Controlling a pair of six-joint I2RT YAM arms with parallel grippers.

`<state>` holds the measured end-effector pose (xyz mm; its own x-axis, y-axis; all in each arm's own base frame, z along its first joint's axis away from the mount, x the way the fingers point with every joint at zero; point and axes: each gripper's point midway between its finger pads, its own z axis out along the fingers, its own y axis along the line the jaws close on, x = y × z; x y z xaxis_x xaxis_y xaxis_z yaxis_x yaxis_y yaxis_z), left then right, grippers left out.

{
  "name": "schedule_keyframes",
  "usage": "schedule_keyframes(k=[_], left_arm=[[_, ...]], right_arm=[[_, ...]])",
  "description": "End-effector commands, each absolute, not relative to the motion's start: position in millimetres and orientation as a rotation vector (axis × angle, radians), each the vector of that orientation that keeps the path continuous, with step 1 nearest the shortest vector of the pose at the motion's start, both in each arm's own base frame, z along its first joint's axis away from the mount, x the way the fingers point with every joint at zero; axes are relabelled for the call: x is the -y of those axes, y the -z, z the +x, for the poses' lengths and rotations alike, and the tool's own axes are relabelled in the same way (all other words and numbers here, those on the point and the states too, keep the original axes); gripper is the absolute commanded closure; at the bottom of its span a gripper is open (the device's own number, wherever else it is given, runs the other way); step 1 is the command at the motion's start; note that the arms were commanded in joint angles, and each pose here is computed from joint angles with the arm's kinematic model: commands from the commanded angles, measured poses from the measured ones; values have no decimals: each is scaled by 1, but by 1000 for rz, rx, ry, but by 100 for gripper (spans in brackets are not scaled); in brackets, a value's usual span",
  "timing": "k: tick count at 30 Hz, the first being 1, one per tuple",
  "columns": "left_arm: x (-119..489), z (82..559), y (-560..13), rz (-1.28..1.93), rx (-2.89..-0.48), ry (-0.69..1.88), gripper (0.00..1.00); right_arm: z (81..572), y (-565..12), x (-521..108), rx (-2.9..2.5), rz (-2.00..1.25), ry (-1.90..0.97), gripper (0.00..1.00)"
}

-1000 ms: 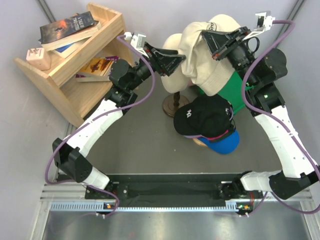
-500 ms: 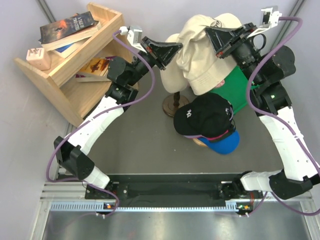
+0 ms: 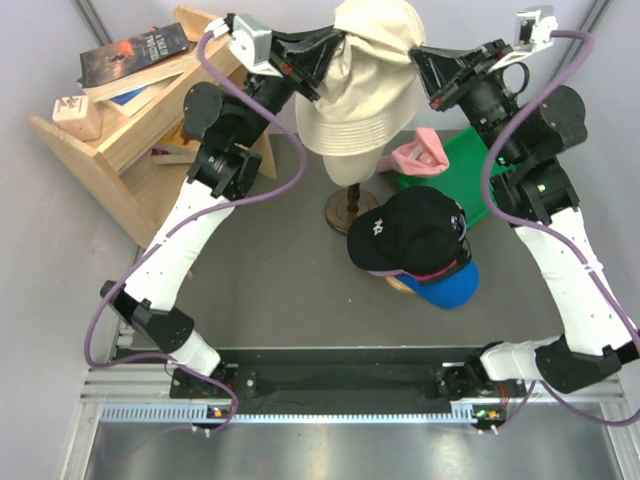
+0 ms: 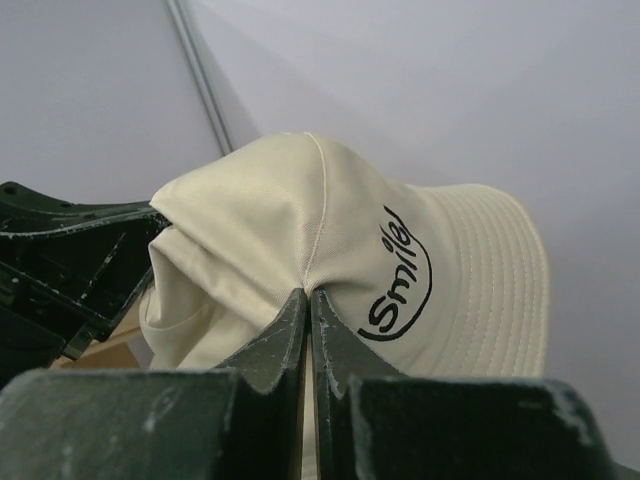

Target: Stack the hats

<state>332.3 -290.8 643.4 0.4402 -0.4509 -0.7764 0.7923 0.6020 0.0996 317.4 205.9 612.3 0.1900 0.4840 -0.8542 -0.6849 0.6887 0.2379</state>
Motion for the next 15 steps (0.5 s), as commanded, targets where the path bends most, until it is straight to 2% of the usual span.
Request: schedule_keyframes(k=[1, 6, 15], left_arm=[[288, 362, -639, 518, -780, 666, 100], [299, 398, -608, 545, -853, 610, 100], [313, 443, -563, 551, -979, 668, 100]], right_arm=[[340, -611, -203, -1109, -193, -778, 100], [356, -591, -201, -1140, -166, -776, 100], [401, -536, -178, -1274, -98, -728, 100]])
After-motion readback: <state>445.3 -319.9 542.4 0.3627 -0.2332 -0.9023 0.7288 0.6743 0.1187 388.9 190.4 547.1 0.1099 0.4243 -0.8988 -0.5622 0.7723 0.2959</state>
